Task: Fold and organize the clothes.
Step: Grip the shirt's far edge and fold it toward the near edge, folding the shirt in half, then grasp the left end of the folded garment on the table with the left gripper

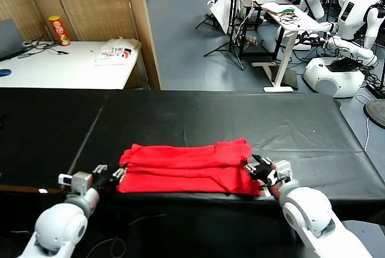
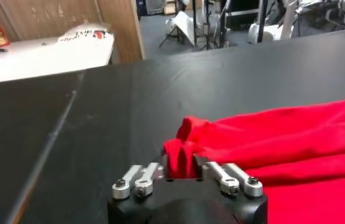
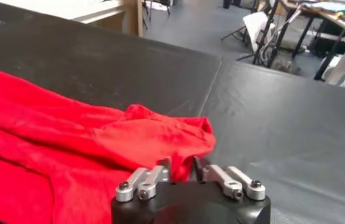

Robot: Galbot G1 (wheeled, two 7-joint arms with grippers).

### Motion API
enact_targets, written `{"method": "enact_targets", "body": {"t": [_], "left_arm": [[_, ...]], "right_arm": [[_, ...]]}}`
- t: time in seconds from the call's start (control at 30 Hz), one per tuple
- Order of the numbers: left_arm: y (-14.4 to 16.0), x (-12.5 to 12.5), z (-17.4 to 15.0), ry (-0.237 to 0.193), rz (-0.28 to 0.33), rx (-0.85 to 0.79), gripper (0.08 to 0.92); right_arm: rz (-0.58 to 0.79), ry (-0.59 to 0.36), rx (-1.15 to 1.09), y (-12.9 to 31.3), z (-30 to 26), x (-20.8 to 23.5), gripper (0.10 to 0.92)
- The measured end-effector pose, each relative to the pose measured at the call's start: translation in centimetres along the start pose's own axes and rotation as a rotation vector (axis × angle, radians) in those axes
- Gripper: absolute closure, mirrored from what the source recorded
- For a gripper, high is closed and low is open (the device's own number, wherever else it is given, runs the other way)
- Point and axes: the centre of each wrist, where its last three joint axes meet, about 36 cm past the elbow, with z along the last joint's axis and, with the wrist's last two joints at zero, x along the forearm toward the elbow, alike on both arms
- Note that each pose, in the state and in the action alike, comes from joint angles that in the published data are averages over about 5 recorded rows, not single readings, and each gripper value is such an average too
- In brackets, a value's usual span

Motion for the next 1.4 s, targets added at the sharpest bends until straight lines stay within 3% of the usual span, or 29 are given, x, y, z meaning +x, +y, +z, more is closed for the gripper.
{"method": "enact_targets", "body": {"t": [0.1,0.37,0.63,0.97,1.03,1.13,1.33,1.4], "left_arm": [[0.5,-0.1,-0.7,-0.032,-0.014,0.046,0.213],[1.5,-3.6,-1.8,-0.097,-0.043,0.139,0.201],[1.1,-7.8,-0.5,-0.050,-0.024,0.186,0.201],[0.8,-9.5,0.8,-0.005,-0.002,0.181,0.205],[0.8,-9.7,1.0,-0.002,-0.005,0.177,0.229],[0.7,-10.0,1.4,-0.003,-0.011,0.172,0.342],[0.3,-10.2,1.9,-0.026,-0.022,0.161,0.675],[-0.1,-10.2,2.0,-0.042,-0.022,0.151,0.782]], "right_arm": [[0.037,-0.049,-0.011,0.1,0.1,-1.1,0.225],[0.093,-0.068,-0.055,1.1,1.4,-6.5,0.224],[0.107,-0.019,-0.106,1.6,2.8,-9.4,0.224],[0.103,-0.008,-0.119,2.4,4.1,-11.0,0.248],[0.106,-0.008,-0.119,2.6,4.6,-11.2,0.320],[0.118,-0.007,-0.126,3.0,5.2,-11.5,0.481],[0.152,-0.019,-0.147,4.2,6.1,-11.6,0.804],[0.165,-0.025,-0.149,4.7,6.3,-11.7,0.860]]}}
